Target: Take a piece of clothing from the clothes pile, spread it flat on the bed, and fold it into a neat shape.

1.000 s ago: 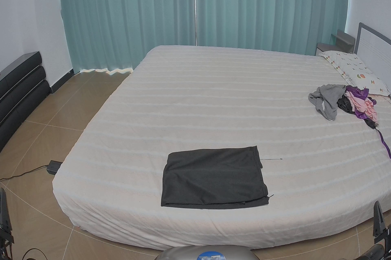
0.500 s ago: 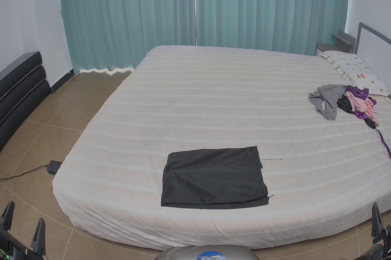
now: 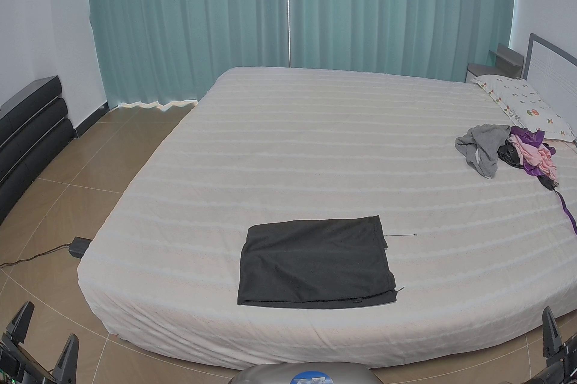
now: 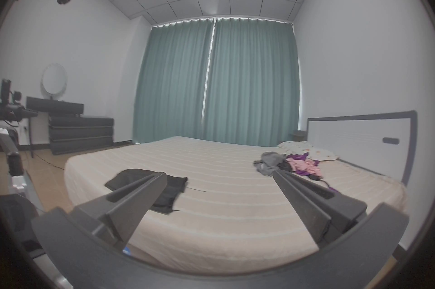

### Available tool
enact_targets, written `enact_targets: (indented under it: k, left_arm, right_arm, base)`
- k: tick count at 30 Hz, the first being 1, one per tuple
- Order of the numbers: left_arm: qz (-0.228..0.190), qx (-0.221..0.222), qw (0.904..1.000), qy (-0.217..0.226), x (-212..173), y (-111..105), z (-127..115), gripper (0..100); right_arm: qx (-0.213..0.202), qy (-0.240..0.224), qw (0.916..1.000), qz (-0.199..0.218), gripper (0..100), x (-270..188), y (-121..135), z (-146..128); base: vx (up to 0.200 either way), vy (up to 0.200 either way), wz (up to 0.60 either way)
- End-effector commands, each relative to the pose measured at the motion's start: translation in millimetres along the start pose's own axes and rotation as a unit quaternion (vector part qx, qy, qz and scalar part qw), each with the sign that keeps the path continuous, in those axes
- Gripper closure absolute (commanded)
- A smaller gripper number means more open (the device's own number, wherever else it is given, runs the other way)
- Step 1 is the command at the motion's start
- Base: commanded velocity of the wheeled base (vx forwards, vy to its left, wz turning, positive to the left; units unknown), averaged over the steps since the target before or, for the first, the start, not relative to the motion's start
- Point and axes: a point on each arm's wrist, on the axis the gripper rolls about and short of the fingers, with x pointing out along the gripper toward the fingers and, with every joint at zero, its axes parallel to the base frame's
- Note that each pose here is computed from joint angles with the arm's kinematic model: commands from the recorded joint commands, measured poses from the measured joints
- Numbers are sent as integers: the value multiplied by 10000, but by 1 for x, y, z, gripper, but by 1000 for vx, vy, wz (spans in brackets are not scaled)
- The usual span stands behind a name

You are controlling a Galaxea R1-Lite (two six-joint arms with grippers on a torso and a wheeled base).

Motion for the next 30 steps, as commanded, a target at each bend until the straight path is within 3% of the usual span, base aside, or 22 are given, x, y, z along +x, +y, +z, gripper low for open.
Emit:
enact_targets:
  k: [1,7,10,13,15,19,25,30]
  left_arm:
    - [27,-57,10000,65,1,0,-5,0]
    - [120,-510,9986,13,1,1,-4,0]
    - [211,-608,9979,-3,1,1,-4,0]
    - [303,-593,9978,-9,1,1,-4,0]
    - [334,-457,9984,9,1,2,-4,0]
    - [273,-19,9996,78,1,1,-5,0]
    - [-50,70,9999,81,1,0,-5,0]
    - [81,-58,9999,72,1,1,-5,0]
  right_arm:
    - [331,-26,9981,517,0,0,3,-4]
    - [384,-2,9992,80,0,0,1,-4]
    - [438,1,9990,50,0,0,1,-4]
    - [392,37,9992,-17,0,0,1,-5]
    - [440,524,9976,-56,0,-1,1,-13]
    - [502,408,9979,-52,0,0,1,-13]
    - [570,377,9976,-57,0,0,1,-12]
    - [572,375,9977,-18,0,0,1,-12]
  base:
    - [0,0,0]
    - [0,0,0]
    - [0,0,0]
    - [0,0,0]
    - [0,0,0]
    - [0,0,0]
    - [0,0,0]
    - [0,0,0]
